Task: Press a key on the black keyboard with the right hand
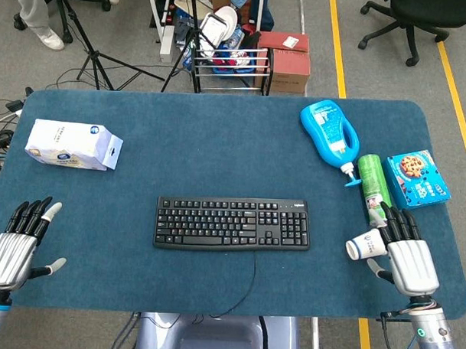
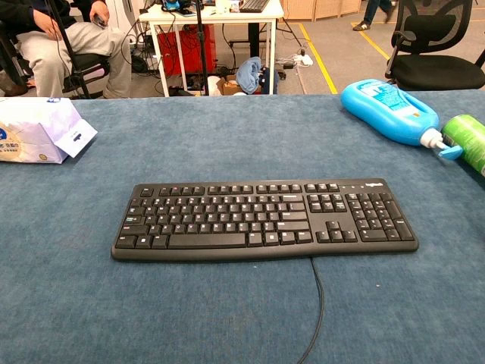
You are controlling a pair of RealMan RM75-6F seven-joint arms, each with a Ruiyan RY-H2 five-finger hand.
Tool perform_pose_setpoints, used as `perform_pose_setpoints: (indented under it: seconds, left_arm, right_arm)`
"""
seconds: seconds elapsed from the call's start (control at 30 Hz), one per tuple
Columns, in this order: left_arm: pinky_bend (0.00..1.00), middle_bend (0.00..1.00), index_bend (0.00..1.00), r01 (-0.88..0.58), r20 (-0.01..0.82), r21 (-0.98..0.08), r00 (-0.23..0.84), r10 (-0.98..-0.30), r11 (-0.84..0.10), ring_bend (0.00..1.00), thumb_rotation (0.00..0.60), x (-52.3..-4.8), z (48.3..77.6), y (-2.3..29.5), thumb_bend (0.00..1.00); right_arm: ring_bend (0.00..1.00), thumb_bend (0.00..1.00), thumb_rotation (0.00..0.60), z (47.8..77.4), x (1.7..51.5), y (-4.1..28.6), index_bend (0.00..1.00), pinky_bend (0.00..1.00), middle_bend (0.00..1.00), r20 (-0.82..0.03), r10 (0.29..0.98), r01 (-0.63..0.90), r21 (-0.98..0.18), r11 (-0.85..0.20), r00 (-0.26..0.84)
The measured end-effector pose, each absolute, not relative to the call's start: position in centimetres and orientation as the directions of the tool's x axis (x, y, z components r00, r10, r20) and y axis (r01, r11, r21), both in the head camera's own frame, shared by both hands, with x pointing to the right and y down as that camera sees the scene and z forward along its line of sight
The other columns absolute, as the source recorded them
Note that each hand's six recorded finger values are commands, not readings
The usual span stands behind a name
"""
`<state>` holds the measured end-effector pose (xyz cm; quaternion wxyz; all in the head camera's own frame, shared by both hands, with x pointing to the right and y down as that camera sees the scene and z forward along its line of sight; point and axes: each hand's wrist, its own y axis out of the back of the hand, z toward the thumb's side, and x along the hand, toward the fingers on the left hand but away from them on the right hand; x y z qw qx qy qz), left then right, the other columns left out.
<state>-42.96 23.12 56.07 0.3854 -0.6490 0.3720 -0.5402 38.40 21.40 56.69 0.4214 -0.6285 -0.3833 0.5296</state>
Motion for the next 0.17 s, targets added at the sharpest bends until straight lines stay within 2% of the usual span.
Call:
perform_pose_setpoints:
  seconds: [0.17]
  left_arm:
    - [0.00, 0.00, 0.00, -0.066, 0.407, -0.906, 0.142, -0.903, -0.418, 0.00, 0.600, -42.87, 55.96, 23.16, 0.00]
  right_arm:
    - [0.00, 0.21, 0.600, 55.73, 39.45, 21.71, 0.00, 0.00, 0.00, -0.293, 0.948, 0.064, -0.951, -0.303, 0.126]
